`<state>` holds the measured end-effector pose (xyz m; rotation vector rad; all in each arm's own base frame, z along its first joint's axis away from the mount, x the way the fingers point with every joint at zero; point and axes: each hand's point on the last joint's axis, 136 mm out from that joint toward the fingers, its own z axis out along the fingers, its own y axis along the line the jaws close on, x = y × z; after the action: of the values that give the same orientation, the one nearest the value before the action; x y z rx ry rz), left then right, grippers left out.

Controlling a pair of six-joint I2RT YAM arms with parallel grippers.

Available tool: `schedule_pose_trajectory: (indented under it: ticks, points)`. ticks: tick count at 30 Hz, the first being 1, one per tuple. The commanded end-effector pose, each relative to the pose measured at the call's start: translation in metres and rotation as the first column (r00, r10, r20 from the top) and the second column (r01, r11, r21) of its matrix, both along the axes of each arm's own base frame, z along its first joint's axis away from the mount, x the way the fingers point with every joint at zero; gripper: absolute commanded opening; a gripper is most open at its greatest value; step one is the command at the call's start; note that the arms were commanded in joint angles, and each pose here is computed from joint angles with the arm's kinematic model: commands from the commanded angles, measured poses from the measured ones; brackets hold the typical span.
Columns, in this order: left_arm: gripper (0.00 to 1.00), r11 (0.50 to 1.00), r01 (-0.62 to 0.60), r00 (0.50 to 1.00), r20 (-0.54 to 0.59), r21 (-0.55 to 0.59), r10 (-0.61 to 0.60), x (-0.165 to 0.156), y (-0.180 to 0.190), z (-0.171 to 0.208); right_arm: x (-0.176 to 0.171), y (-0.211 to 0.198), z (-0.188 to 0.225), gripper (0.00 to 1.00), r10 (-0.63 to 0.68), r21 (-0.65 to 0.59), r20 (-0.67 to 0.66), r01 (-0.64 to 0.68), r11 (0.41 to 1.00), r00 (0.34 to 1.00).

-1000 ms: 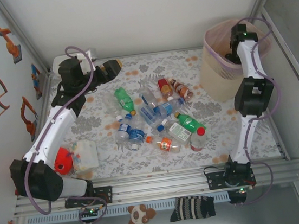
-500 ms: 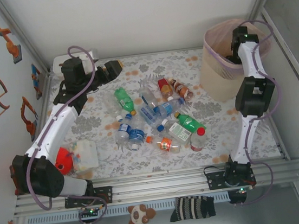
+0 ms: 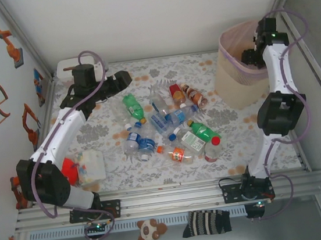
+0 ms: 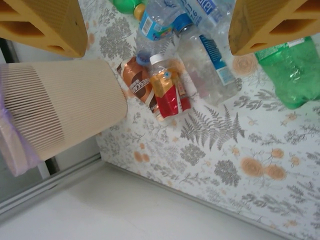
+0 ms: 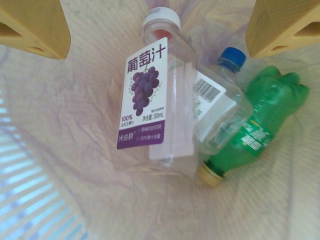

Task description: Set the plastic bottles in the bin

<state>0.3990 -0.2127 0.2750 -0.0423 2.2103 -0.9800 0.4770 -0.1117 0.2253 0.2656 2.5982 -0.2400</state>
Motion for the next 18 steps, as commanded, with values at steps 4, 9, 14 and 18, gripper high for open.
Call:
schedule_pose_trajectory:
  ticks: [4,9,14,18]
  points:
    - [0.73,0.993,-0.026,0.997,-0.074,0.112,0.034,-0.004,0.013,-0.023,-0.010,0.015,0.050,0.87,-0.006,0.076,0.170,-0.007,0.997,0.985]
    - [0.73,0.979,-0.050,0.987,-0.142,0.195,0.079,-0.009,0.025,-0.049,-0.014,0.027,0.088,0.86,-0.006,0.114,0.301,-0.029,0.993,0.954]
    - [0.73,0.960,-0.057,0.970,-0.211,0.275,0.119,-0.011,0.035,-0.076,-0.021,0.045,0.126,0.84,-0.002,0.181,0.421,-0.082,0.980,0.907]
    - [0.73,0.946,-0.055,0.951,-0.273,0.318,0.147,-0.012,0.040,-0.097,-0.031,0.064,0.147,0.83,-0.002,0.246,0.486,-0.134,0.960,0.874]
